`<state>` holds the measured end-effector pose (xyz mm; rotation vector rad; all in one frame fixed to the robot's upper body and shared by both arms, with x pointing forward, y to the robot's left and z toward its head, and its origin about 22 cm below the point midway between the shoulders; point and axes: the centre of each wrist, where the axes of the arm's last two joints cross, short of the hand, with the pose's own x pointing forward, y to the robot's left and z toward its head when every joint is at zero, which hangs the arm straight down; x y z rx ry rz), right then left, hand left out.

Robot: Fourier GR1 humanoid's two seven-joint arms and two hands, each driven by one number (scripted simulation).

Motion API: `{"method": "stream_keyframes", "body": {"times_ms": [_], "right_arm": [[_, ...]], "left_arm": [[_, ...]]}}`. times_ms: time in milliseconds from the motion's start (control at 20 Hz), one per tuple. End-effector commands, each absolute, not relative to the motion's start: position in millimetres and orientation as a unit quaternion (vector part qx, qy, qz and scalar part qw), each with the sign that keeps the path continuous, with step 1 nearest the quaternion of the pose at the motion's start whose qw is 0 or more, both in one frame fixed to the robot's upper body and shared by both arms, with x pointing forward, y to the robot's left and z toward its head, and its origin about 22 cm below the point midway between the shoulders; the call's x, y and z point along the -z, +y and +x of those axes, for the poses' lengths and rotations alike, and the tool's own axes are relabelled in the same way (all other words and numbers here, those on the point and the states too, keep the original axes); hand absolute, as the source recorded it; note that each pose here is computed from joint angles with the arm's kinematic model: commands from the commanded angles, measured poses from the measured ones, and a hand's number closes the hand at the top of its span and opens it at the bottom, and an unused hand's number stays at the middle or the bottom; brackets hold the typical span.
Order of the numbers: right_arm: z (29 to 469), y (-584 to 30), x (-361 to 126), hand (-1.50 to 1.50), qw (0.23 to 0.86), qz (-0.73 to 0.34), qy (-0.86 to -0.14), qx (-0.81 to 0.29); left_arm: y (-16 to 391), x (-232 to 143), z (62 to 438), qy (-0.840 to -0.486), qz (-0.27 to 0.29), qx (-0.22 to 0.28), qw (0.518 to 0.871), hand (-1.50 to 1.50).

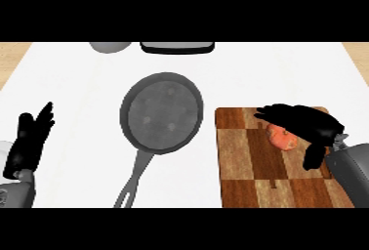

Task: Pick the squash from the cutting board and place it in the pan

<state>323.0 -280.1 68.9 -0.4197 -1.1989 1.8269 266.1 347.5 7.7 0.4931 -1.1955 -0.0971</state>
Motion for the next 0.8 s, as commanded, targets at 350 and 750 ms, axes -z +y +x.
{"method": "stream_keyframes", "body": {"times_ms": [350, 750], "right_arm": [[333.4, -272.8, -56.8, 1.5, 0.385, -0.192, -0.498, -0.753], [354.9, -278.6, -35.9, 1.5, 0.375, -0.218, -0.521, -0.735]], "left_arm": [[347.1, -8.5, 249.0, -0.562, 0.233, 0.049, 0.792, 0.0], [358.1, -25.7, 284.8, -0.559, 0.229, 0.049, 0.795, 0.0]]}}
